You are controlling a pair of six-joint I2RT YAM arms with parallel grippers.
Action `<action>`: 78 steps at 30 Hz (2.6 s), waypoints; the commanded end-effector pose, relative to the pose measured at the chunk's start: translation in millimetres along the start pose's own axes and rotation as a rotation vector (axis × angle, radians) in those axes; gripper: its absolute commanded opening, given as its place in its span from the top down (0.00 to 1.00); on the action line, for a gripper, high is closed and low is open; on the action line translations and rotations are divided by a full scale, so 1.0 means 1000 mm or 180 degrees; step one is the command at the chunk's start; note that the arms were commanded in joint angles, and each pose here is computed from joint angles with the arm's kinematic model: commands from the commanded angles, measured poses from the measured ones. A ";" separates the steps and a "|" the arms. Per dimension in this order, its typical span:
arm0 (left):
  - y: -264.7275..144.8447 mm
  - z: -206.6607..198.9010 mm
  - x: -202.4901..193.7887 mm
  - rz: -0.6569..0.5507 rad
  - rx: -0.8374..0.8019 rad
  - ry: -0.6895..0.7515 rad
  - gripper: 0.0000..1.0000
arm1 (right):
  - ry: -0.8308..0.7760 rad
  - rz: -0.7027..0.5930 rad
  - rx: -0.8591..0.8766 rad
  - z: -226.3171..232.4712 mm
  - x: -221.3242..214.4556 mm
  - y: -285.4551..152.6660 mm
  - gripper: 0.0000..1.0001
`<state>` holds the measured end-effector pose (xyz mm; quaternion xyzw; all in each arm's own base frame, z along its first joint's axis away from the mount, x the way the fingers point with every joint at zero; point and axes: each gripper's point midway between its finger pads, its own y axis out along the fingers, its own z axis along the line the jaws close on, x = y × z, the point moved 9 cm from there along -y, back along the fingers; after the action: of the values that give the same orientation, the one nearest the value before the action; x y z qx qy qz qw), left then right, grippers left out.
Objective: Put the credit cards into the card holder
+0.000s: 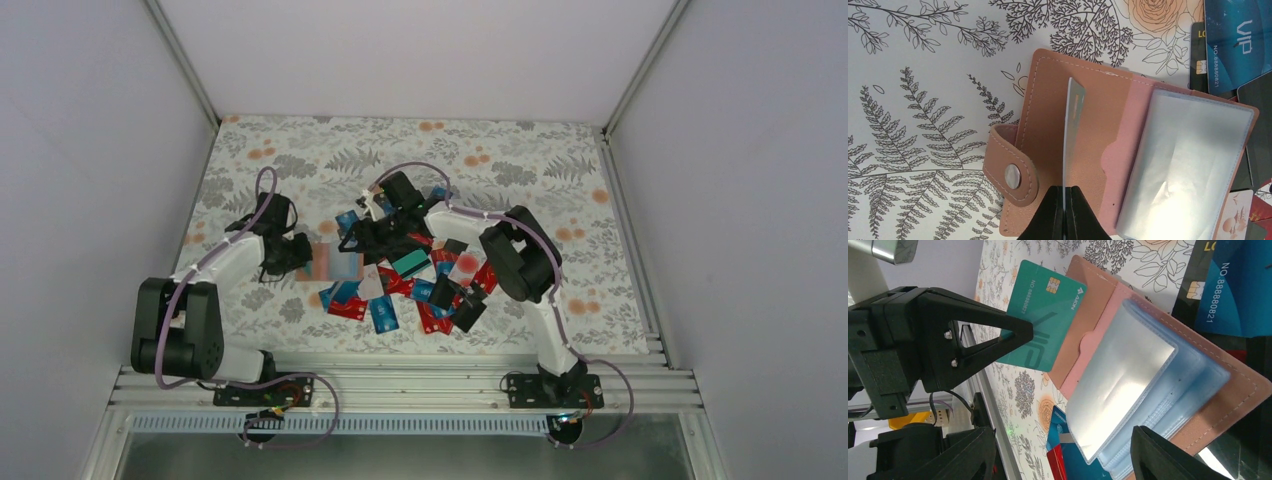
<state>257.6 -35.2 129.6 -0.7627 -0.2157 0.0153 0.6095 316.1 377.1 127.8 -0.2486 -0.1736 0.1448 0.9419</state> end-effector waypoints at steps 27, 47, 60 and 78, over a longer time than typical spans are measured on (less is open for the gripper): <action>0.007 0.000 -0.005 0.0077 0.0065 0.0028 0.98 | -0.0008 0.0125 0.0026 -0.010 -0.005 0.025 0.32; 0.006 -0.003 -0.006 0.0071 0.0080 0.0064 0.98 | -0.0068 0.0057 -0.0145 0.008 -0.003 0.016 0.34; 0.006 -0.004 -0.007 0.0066 0.0087 0.0080 0.98 | -0.0098 0.0068 -0.0159 0.014 -0.003 0.022 0.38; -0.020 -0.013 -0.001 -0.0207 -0.0048 0.0159 0.98 | -0.0179 0.0236 0.0439 0.037 0.011 0.039 0.39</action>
<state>255.6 -43.1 136.2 -0.7587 -0.2143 -0.0066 0.6151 305.3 412.9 139.3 -0.2270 -0.1871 0.1739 0.9398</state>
